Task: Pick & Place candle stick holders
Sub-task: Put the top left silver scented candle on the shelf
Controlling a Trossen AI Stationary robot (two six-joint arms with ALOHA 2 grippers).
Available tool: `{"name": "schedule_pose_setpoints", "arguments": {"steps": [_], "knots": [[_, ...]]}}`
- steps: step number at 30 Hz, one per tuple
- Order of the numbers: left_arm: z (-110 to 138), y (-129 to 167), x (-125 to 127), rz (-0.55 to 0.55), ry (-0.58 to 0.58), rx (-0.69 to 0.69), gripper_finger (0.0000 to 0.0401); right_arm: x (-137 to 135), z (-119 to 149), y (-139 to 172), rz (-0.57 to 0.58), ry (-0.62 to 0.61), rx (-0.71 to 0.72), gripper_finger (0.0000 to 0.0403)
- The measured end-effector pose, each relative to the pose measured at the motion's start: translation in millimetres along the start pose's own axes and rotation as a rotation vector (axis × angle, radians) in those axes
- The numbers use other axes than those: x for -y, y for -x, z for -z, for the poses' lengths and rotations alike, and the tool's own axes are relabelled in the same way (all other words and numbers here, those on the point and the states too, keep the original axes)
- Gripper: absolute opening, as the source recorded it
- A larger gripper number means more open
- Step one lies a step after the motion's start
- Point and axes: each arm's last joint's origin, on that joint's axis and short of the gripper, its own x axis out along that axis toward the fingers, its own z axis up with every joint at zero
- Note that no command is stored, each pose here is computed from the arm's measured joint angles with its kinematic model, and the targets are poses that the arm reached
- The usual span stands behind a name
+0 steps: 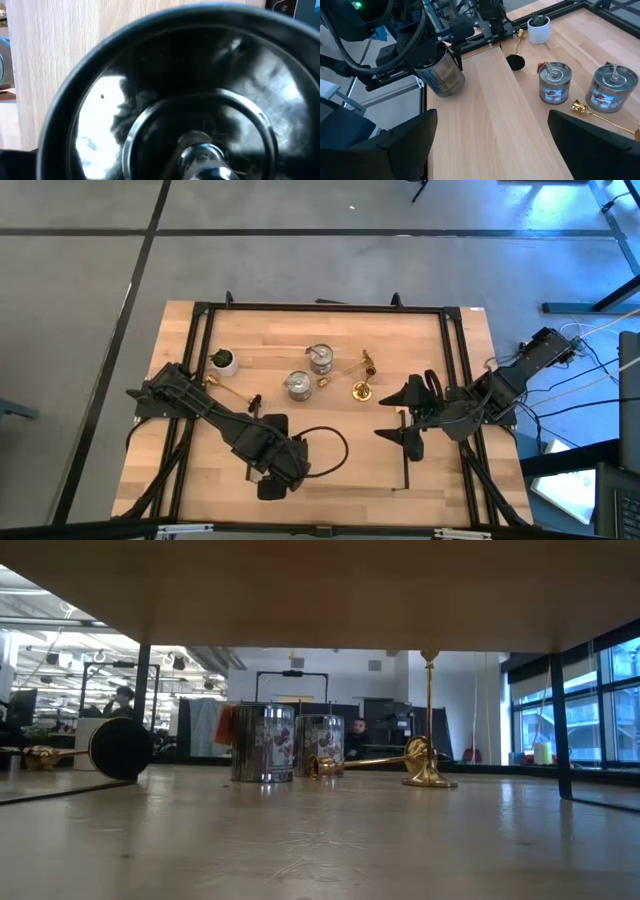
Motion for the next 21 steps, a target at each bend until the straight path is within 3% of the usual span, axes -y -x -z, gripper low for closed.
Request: {"name": "schedule_pose_setpoints", "arguments": {"steps": [21], "knots": [[-1.3,0.1,-0.7,-0.025,-0.003,0.029,0.0372,-0.1,0.0,0.0,-0.001,-0.001,0.000,0.0383]]}}
